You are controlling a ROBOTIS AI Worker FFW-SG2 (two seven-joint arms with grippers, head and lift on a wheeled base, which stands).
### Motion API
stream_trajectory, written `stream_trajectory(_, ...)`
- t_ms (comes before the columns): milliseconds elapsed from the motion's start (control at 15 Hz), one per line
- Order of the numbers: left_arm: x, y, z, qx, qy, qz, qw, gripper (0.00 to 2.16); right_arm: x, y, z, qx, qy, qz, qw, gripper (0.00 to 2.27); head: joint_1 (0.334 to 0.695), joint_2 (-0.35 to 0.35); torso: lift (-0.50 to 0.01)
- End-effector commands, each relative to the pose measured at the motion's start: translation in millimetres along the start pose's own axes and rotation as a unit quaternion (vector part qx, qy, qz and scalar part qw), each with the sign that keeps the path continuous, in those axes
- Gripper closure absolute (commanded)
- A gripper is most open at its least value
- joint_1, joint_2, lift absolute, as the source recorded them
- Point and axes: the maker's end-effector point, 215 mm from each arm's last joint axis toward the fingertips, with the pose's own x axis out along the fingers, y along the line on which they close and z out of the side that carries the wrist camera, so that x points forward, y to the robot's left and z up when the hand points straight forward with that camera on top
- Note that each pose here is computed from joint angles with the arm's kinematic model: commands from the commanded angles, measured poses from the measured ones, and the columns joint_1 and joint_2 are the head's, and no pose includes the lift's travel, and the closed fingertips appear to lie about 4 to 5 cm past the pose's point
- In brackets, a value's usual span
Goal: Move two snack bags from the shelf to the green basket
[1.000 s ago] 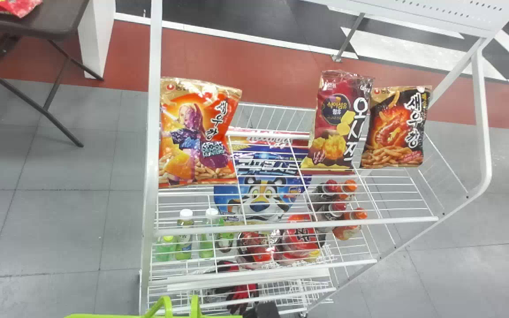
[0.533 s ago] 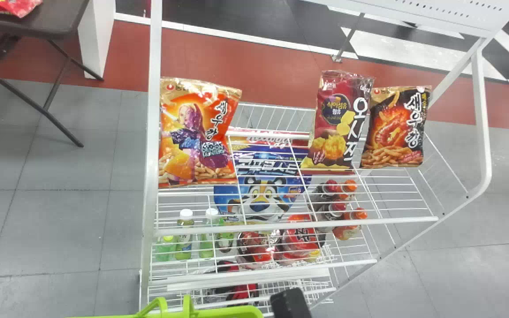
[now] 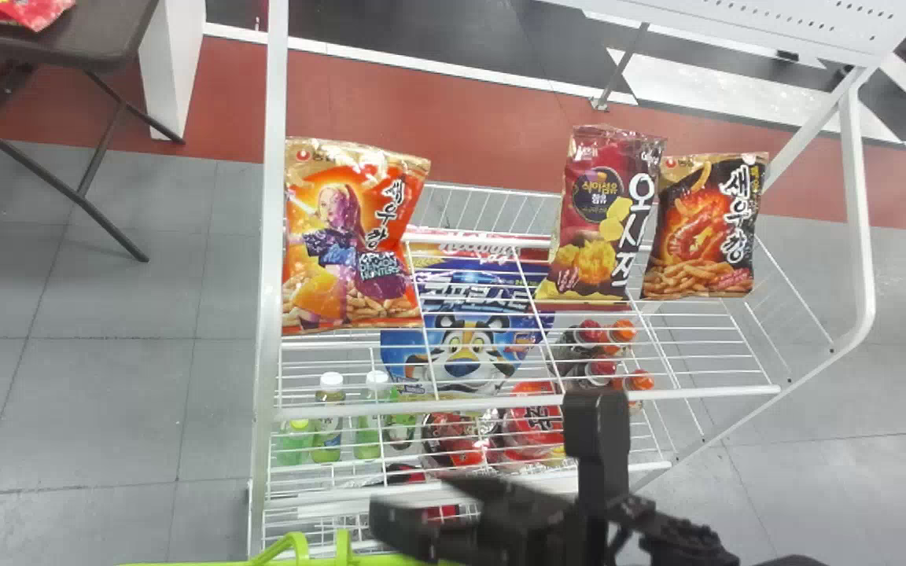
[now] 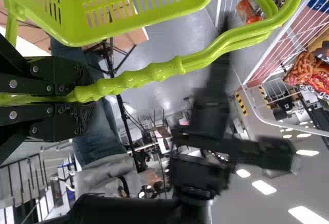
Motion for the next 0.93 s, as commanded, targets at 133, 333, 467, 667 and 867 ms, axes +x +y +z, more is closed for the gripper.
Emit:
stream_trajectory(133, 0, 6, -4, -0.005, 0.005, 0.008, 0.9999, 2.15, 27, 8, 110, -0.094, -0.194, -0.004, 0.976, 0.1, 0.695, -0.35, -0.016)
stream_trajectory(333, 4, 5, -12, -0.014, 0.016, 0.007, 0.9998, 2.15, 52, 14, 142, -0.114, -0.26, 0.011, 0.959, 0.1, 0.695, -0.35, -0.016)
stream_trajectory(467, 7, 4, -16, -0.018, 0.021, 0.006, 0.9996, 2.15, 79, 11, 150, -0.119, -0.269, 0.001, 0.956, 0.1, 0.695, -0.35, -0.016)
stream_trajectory(667, 7, 5, -20, -0.032, 0.027, 0.005, 0.9991, 2.15, 123, 9, 160, -0.128, -0.262, -0.016, 0.956, 0.1, 0.695, -0.304, -0.016)
stream_trajectory(867, 4, 8, -21, -0.037, 0.026, 0.001, 0.999, 2.15, 156, 2, 171, -0.139, -0.252, -0.04, 0.957, 0.11, 0.695, -0.259, -0.016)
